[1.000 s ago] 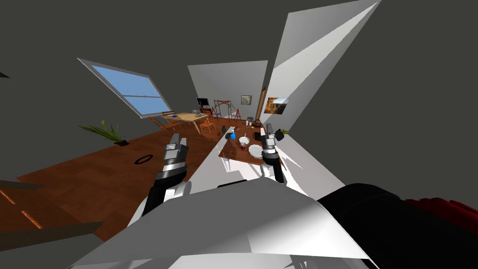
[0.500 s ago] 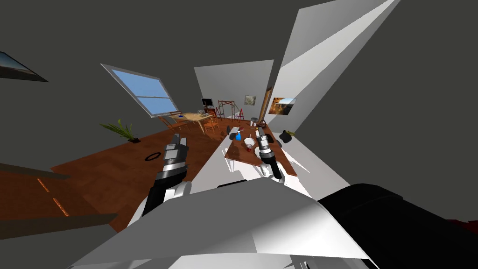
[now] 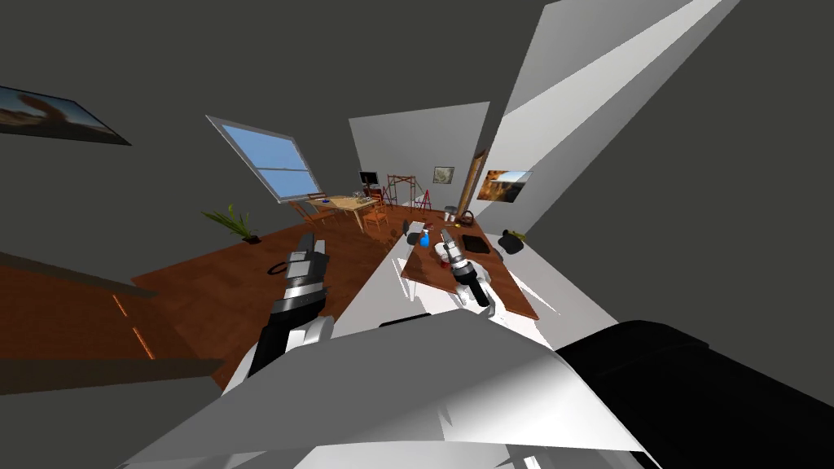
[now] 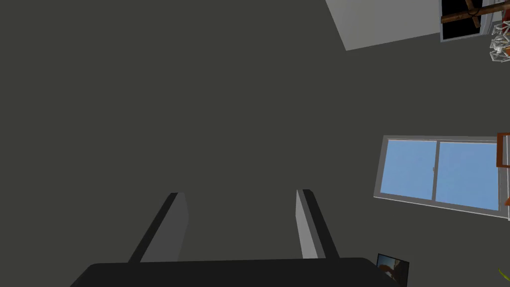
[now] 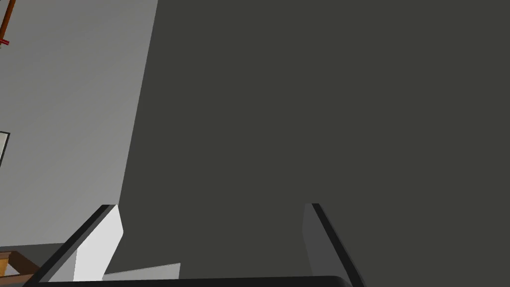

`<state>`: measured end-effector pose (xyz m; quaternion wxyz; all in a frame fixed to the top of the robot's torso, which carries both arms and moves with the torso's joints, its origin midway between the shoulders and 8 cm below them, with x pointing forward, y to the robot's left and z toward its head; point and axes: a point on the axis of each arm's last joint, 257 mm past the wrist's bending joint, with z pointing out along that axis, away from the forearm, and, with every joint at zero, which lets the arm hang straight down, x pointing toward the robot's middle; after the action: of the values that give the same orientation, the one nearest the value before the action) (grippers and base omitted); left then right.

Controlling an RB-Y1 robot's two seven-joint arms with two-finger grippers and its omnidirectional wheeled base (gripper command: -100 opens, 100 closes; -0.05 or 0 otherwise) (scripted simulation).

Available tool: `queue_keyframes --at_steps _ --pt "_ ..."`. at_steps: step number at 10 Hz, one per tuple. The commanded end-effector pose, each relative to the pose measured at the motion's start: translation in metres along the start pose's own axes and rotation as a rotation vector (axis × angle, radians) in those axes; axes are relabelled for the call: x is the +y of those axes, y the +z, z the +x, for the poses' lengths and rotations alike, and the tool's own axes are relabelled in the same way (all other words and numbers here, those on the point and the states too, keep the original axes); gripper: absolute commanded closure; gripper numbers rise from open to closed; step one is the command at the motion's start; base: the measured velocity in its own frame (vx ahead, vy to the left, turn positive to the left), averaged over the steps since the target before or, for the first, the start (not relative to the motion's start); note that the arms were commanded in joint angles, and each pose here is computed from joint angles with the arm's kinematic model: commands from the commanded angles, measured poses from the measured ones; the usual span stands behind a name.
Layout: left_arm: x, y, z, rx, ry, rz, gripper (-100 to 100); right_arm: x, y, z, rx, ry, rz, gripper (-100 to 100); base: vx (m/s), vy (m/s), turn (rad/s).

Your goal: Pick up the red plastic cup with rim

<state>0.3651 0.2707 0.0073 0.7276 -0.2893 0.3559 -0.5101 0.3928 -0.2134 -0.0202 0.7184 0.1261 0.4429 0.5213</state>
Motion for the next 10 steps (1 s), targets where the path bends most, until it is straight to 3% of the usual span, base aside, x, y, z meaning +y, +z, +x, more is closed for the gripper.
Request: queue_keyframes --at_steps 1,6,7,10 --pt "0.0 0.0 0.0 0.0 0.0 0.0 0 -0.016 -0.001 0.013 0.062 -0.043 0.017 -100 0.045 0.109 0.117" --pt "0.0 0.0 0.0 0.0 0.0 0.0 0 -0.058 -0.018 0.037 0.195 -0.132 0.075 -100 0.053 0.096 0.094" --pt "0.0 0.0 0.0 0.0 0.0 0.0 0 -0.073 -0.026 0.046 0.253 -0.176 0.088 -100 0.051 0.114 0.107" --pt "0.0 0.0 0.0 0.0 0.0 0.0 0 -0.102 -0.044 0.055 0.336 -0.234 0.131 -100 0.045 0.087 0.096"
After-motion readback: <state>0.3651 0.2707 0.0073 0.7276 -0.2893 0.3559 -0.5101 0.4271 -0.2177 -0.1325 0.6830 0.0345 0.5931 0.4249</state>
